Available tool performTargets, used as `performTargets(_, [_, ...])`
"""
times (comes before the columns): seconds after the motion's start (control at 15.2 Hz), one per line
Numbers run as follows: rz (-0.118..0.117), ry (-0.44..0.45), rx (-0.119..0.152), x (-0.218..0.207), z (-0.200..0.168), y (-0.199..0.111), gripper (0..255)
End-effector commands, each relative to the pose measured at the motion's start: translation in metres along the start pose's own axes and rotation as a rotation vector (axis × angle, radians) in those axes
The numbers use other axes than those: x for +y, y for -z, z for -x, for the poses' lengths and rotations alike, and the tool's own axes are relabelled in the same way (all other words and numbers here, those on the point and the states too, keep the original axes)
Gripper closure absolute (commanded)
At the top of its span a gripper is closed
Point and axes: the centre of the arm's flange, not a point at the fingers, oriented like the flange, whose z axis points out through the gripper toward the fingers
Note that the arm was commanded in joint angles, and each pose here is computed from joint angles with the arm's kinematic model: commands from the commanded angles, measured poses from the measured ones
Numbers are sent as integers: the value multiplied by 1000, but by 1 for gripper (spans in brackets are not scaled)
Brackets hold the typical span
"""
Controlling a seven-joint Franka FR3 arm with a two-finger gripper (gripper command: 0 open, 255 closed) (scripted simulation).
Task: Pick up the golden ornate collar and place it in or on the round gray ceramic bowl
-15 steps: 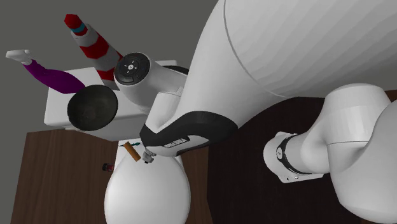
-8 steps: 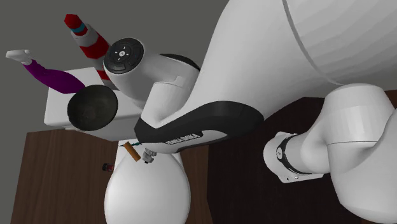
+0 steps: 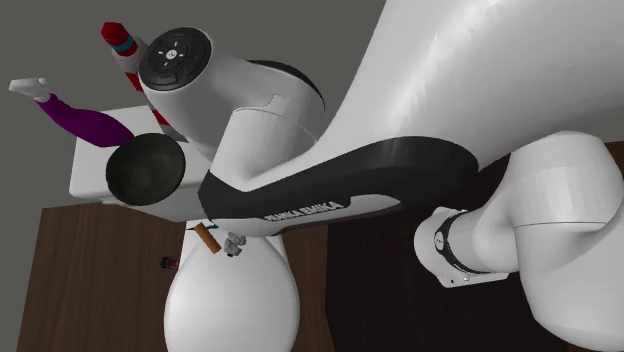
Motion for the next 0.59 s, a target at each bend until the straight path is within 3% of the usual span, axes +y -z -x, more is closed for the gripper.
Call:
performTargets(0.0, [0,0,0,0,1,11,255])
performTargets(0.26, [0,0,0,1,0,32,255])
performTargets(0.53, [0,0,0,-7,-52,34,255])
